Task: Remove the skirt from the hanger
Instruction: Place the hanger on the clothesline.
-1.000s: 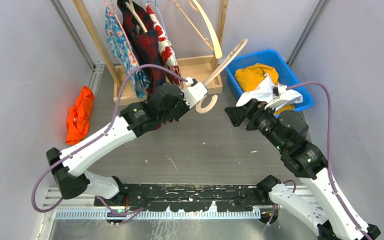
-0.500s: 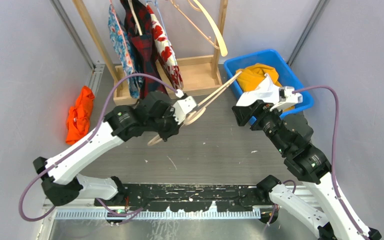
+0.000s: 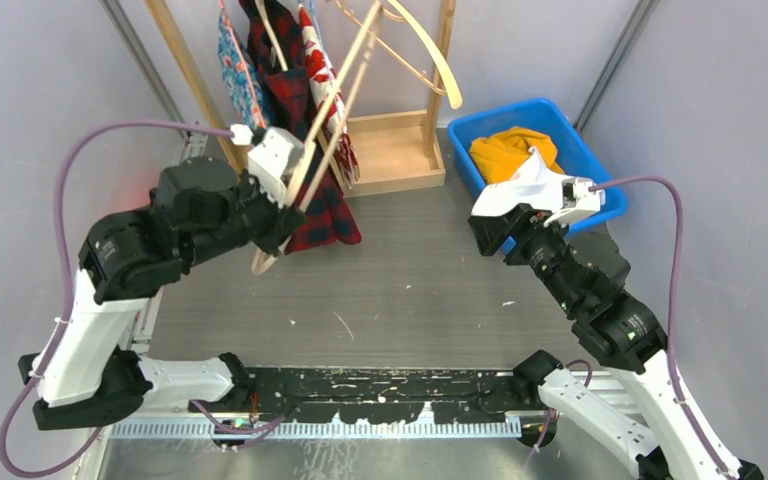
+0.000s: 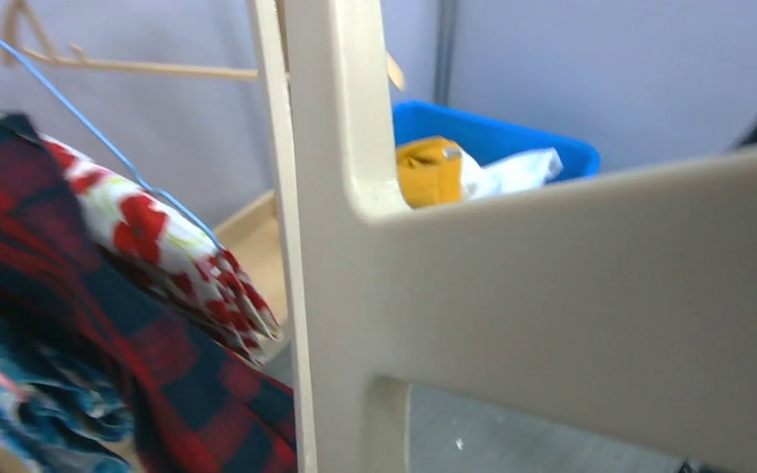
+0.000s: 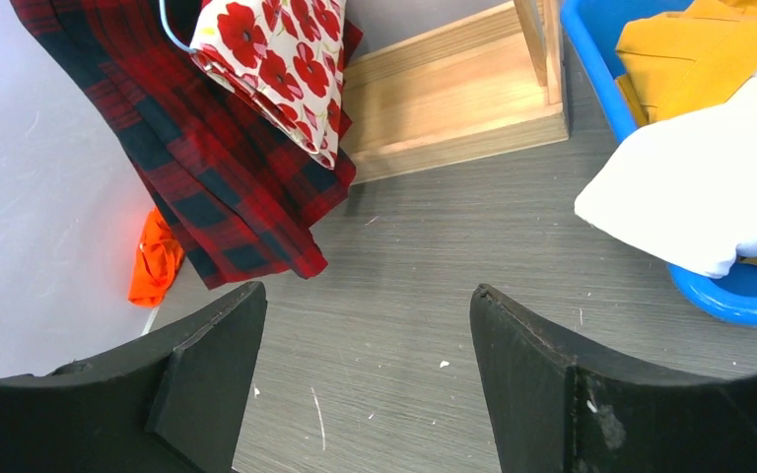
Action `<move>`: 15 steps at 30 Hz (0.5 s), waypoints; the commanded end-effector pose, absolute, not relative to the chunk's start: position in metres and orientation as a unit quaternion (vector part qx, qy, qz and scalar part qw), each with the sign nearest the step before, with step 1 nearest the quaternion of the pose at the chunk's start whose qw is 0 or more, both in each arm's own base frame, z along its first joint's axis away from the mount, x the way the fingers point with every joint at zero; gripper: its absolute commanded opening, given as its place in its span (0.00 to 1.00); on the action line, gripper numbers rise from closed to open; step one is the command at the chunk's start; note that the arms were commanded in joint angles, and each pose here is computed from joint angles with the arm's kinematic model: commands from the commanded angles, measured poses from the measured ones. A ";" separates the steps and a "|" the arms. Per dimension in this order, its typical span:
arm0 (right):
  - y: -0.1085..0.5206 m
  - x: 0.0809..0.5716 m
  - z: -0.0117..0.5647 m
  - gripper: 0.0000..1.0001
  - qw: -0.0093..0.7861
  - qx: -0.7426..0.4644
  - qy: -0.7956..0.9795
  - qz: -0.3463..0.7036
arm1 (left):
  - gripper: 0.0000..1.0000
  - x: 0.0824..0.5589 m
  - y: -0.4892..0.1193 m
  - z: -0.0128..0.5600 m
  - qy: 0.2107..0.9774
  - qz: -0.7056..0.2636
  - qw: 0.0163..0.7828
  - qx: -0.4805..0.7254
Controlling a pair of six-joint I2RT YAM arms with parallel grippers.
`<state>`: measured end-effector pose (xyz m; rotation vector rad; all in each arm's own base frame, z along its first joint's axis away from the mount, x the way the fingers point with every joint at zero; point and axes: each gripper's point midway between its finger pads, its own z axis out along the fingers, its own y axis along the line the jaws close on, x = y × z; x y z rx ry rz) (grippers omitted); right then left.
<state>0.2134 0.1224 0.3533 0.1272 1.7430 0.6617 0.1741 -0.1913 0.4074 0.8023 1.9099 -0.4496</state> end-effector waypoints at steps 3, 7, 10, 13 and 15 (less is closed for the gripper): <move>0.123 0.211 0.369 0.80 0.607 0.059 0.732 0.304 | 0.00 0.192 -0.157 0.445 0.806 -0.132 0.532 0.224; 0.130 0.213 0.370 0.80 0.606 0.051 0.730 0.314 | 0.00 0.196 -0.139 0.441 0.815 -0.122 0.539 0.174; 0.139 0.214 0.368 0.80 0.595 0.037 0.736 0.321 | 0.00 0.191 -0.121 0.431 0.830 -0.104 0.530 0.142; 0.143 0.215 0.365 0.80 0.590 0.028 0.738 0.326 | 0.00 0.176 -0.102 0.431 0.834 -0.112 0.529 0.112; 0.144 0.214 0.362 0.80 0.590 0.027 0.737 0.329 | 0.00 0.165 -0.088 0.428 0.839 -0.116 0.524 0.093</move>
